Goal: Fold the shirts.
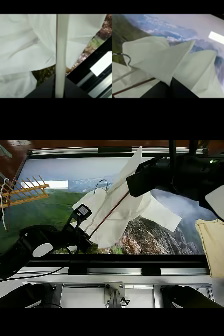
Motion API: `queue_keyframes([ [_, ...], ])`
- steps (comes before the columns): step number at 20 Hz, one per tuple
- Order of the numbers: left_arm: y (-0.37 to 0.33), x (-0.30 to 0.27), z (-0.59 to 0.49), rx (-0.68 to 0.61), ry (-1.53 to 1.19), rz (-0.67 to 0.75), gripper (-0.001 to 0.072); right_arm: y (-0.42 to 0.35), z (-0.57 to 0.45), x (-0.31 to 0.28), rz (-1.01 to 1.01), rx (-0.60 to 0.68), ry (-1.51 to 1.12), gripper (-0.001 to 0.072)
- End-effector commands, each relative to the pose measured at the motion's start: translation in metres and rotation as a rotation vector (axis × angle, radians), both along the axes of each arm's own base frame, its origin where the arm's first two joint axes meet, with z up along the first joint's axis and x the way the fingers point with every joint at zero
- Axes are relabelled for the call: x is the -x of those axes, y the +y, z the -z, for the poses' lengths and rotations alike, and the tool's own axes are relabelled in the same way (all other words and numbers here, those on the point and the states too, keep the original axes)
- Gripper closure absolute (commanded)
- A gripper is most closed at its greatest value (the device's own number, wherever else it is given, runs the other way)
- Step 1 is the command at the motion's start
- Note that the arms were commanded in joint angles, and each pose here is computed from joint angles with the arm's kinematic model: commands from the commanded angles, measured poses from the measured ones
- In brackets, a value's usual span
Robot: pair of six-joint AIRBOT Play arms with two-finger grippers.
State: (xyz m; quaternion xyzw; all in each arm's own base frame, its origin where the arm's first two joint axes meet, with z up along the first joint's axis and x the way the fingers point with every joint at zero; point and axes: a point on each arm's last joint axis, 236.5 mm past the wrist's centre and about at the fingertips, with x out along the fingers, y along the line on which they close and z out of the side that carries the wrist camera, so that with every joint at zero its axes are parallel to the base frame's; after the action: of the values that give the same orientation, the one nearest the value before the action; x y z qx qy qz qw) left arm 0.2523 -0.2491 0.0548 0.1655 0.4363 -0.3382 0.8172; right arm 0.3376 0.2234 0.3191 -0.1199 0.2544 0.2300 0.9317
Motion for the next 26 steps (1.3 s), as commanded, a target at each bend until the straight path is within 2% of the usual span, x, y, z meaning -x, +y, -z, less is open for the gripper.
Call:
queue_keyframes([
  [1, -0.007, 0.004, -0.001, 0.06, 0.053, -0.067, 0.0665, -0.005, -0.004, -0.001, 0.013, 0.023, -0.027, 0.0656],
  [6, -0.031, 0.0, -0.017, 0.169, 0.015, -0.089, 0.0665, 0.01, 0.0, 0.009, -0.053, 0.0, 0.007, 0.0655],
  [11, -0.07, -0.003, -0.051, 0.318, -0.105, -0.024, 0.0665, 0.037, 0.046, 0.012, -0.104, 0.019, 0.171, 0.0655],
  [14, -0.067, -0.002, -0.047, 0.295, -0.101, -0.02, 0.0665, 0.04, 0.07, 0.002, -0.086, 0.072, 0.22, 0.0655],
  [17, -0.058, -0.003, -0.039, 0.246, -0.093, -0.026, 0.0664, 0.033, 0.071, -0.002, -0.044, 0.073, 0.22, 0.0654],
  [18, -0.056, -0.005, -0.039, 0.243, -0.1, -0.027, 0.0664, 0.033, 0.072, -0.002, -0.043, 0.076, 0.224, 0.0579],
  [19, -0.055, -0.007, -0.04, 0.238, -0.11, -0.028, 0.0664, 0.032, 0.072, -0.001, -0.043, 0.076, 0.224, 0.027],
  [20, -0.054, -0.008, -0.039, 0.231, -0.116, -0.026, 0.0664, 0.03, 0.072, 0.0, -0.038, 0.08, 0.228, 0.0081],
  [23, -0.052, -0.008, -0.038, 0.219, -0.115, -0.025, 0.0664, -0.006, 0.047, -0.009, 0.054, 0.044, 0.171, 0.0081],
  [26, -0.051, -0.009, -0.038, 0.214, -0.122, -0.025, 0.0664, -0.092, 0.013, -0.025, 0.259, -0.047, 0.109, 0.0082],
])
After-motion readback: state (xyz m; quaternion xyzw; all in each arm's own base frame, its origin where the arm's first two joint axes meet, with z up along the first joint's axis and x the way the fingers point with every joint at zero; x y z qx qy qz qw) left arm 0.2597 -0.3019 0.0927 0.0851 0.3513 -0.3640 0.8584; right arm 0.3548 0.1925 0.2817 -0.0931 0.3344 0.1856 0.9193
